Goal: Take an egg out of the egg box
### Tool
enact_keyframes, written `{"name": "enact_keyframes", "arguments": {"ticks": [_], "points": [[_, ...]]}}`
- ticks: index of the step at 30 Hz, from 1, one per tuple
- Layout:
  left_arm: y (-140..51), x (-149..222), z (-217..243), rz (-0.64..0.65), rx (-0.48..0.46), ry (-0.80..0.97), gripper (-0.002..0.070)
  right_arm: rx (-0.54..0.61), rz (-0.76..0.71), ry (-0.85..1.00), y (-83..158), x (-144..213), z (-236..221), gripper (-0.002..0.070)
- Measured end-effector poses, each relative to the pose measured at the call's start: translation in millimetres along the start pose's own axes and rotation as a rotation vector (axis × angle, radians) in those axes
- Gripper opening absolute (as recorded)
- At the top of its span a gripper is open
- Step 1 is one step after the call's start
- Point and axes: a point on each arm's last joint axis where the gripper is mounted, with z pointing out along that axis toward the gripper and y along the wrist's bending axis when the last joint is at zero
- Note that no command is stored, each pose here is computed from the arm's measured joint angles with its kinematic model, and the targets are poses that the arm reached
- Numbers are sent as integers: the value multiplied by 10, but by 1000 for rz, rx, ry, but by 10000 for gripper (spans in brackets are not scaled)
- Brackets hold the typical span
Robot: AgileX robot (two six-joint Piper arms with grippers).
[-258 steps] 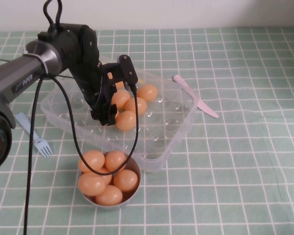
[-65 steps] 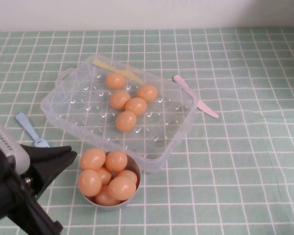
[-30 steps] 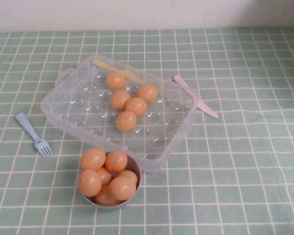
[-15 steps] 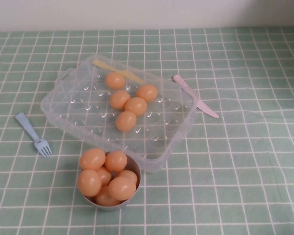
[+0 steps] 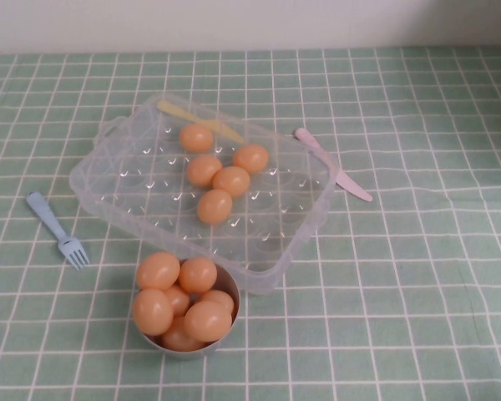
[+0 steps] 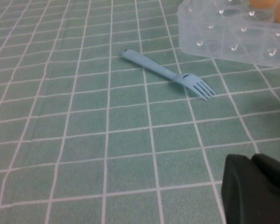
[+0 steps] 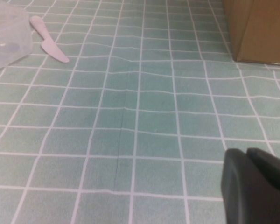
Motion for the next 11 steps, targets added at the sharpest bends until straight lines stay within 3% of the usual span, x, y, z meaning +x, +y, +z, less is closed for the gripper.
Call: {"name": "enact_keyframes", "arguments": {"ticks": [11], "points": [[0, 0, 0, -7, 0, 0, -2, 0, 0, 0, 0, 0, 0, -17]]}}
